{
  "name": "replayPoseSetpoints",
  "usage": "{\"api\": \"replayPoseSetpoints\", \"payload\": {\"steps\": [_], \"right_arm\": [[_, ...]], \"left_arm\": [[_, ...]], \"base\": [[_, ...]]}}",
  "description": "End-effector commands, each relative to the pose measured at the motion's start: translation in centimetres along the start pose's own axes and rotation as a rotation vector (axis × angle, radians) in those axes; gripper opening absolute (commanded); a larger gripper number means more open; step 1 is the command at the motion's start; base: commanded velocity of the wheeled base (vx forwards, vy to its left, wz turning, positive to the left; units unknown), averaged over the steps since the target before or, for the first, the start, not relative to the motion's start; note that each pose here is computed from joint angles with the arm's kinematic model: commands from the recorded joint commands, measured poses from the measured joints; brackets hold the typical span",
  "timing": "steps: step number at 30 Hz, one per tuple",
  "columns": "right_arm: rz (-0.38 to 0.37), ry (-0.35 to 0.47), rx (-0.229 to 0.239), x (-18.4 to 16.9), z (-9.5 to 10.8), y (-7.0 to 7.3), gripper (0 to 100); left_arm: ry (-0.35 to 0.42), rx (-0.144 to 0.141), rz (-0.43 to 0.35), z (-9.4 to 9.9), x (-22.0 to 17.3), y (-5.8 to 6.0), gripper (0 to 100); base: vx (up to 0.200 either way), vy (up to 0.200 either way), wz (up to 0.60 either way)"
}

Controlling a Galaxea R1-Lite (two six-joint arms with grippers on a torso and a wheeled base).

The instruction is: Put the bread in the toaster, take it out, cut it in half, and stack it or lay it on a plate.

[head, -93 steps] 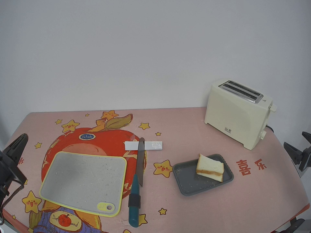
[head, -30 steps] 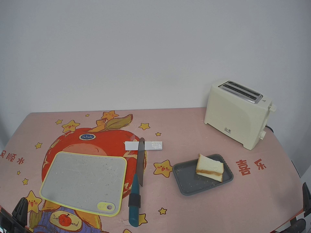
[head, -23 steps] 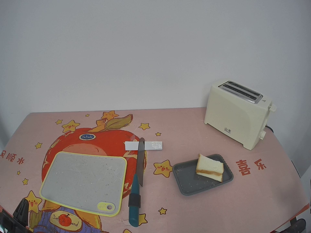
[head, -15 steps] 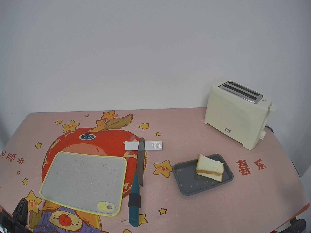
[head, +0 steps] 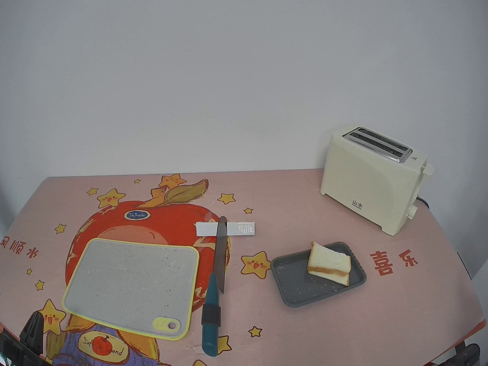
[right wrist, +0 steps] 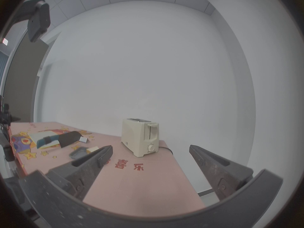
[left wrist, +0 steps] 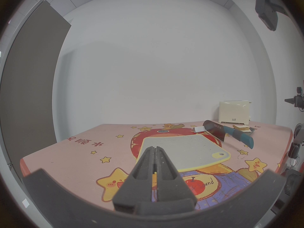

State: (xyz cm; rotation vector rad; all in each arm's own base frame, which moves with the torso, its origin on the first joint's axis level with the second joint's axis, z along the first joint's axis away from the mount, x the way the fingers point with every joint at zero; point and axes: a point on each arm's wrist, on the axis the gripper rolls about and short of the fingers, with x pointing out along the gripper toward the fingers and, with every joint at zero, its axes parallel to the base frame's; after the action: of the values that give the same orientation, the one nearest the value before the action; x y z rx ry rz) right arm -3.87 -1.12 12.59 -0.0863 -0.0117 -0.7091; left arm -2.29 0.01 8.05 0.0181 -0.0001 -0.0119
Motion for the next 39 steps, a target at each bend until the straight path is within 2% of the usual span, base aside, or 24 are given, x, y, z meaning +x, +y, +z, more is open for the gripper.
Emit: {"api": "replayPoseSetpoints", "payload": {"steps": [1,4,7,10,11,13,15,21,23,24,29,32,33,34,36,39], "right_arm": [[0.022,0.041,-0.031,0.4,-1.6,0.5,100],[0.077,0.028,-0.018,0.4,-1.4,0.6,100],[0.226,-0.013,-0.006,0.2,-0.9,0.8,100],[0.327,-0.043,-0.004,0.1,-0.5,0.9,100],[0.404,-0.059,-0.001,0.0,-0.3,1.0,100],[0.486,-0.07,0.005,-0.1,-0.2,1.2,100],[0.536,-0.073,0.013,-0.1,-0.2,1.3,100],[0.629,-0.076,0.024,-0.2,-0.4,1.4,100],[0.66,-0.096,0.028,-0.5,-0.4,1.2,100],[0.691,-0.13,0.037,-0.8,-0.7,0.8,100],[0.713,-0.082,0.019,-0.6,-1.8,1.2,100],[0.722,-0.008,-0.005,-0.1,-4.0,1.9,100],[0.722,-0.008,-0.005,-0.1,-4.0,1.9,100],[0.719,0.0,0.009,0.0,-4.3,2.0,100],[0.711,0.018,0.072,0.0,-4.2,2.0,100],[0.717,0.02,0.075,0.0,-4.3,2.0,100]], "left_arm": [[0.02,-0.001,0.001,-0.5,0.1,0.0,0],[0.02,-0.001,-0.011,-0.4,0.1,0.0,0],[0.02,-0.001,-0.01,-0.4,0.1,0.0,0],[0.018,-0.001,-0.01,-0.5,0.1,0.0,0],[0.018,-0.001,-0.01,-0.5,0.1,0.0,0],[0.02,-0.001,-0.01,-0.4,0.1,0.0,0],[0.02,-0.001,-0.01,-0.5,0.1,0.0,0],[0.018,-0.001,-0.01,-0.5,0.1,0.0,0],[0.018,-0.001,-0.01,-0.5,0.1,0.0,0],[0.018,-0.001,-0.01,-0.5,0.1,0.0,0],[0.018,-0.001,-0.01,-0.5,0.1,0.0,0],[0.018,-0.001,-0.01,-0.5,0.1,0.0,0],[0.018,-0.001,-0.01,-0.5,0.1,0.0,0],[0.018,-0.001,-0.01,-0.5,0.1,0.0,0],[0.02,-0.001,-0.01,-0.5,0.1,0.0,0],[0.018,-0.001,-0.01,-0.5,0.1,0.0,0]], "base": [[0.0,0.0,0.0],[0.0,0.0,0.0],[0.0,0.0,0.0],[0.0,0.0,0.0],[0.0,0.0,0.0],[0.0,0.0,0.0],[0.0,0.0,0.0],[0.0,0.0,0.0],[0.0,0.0,0.0],[0.0,0.0,0.0],[0.0,0.0,0.0],[0.0,0.0,0.0],[0.0,0.0,0.0],[0.0,0.0,0.0],[0.0,0.0,0.0],[0.0,0.0,0.0]]}}
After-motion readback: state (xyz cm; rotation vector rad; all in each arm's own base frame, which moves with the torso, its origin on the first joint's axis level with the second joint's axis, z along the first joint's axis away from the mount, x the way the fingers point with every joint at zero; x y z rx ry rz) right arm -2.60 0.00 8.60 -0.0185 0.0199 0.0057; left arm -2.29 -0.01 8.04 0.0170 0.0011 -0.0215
